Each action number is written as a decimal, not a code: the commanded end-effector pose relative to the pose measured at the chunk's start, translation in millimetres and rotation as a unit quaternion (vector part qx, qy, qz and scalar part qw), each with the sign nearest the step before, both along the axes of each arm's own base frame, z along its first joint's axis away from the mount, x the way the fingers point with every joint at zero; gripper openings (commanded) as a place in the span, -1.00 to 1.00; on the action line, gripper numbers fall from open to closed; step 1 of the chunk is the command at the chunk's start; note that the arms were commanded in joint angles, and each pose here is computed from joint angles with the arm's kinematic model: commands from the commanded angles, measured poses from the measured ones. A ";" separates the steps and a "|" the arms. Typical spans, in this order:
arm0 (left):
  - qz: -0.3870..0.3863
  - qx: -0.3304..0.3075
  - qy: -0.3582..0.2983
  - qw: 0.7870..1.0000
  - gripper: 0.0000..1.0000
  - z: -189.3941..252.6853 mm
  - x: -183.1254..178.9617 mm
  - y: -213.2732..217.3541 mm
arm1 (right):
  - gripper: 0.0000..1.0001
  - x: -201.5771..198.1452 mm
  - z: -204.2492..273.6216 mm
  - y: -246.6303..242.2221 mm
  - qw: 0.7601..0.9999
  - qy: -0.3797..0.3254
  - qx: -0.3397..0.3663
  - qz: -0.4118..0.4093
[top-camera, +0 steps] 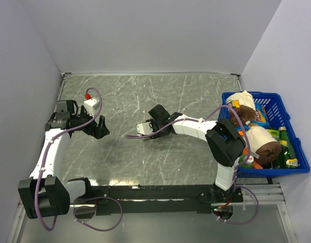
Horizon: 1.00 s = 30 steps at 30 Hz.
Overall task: Organize the sunglasses
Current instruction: Place the sunglasses in the sunglasses case.
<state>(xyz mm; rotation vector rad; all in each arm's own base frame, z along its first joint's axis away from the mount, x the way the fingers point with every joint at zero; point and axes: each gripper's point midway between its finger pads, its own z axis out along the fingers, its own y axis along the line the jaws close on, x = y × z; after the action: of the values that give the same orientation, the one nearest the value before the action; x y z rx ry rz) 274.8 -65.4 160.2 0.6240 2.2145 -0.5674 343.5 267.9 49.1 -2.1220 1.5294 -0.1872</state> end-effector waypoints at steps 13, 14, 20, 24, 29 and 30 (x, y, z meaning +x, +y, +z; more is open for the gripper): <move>-0.012 -0.009 -0.015 1.000 0.93 3.4 0.9 -2.1 | -0.95 18.0 20.6 17.0 0.999 -0.038 0.019 0.014; -0.012 -0.009 -0.016 1.000 0.93 4.1 0.8 -2.1 | -0.95 18.2 21.4 17.2 0.999 -0.039 0.020 0.014; -0.015 -0.009 -0.018 1.000 0.93 4.7 0.3 -2.7 | -0.95 17.9 17.8 17.3 0.999 -0.039 0.028 0.009; -0.013 -0.010 -0.016 1.000 0.93 4.1 0.1 -2.3 | -0.93 16.8 13.9 17.1 0.999 -0.037 0.029 0.008; -0.012 -0.010 -0.015 1.000 0.93 3.6 0.2 -2.1 | -0.91 15.2 11.3 15.0 0.999 -0.032 0.031 0.006; -0.011 -0.009 -0.016 1.000 0.93 4.2 0.9 -1.5 | -0.91 15.5 12.2 15.0 0.999 -0.032 0.033 0.006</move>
<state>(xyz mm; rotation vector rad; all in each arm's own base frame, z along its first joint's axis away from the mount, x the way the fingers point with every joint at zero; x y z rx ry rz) 274.2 -64.4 159.0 0.6198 2.2145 -0.5726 352.7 276.4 55.4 -2.0876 1.4856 -0.2010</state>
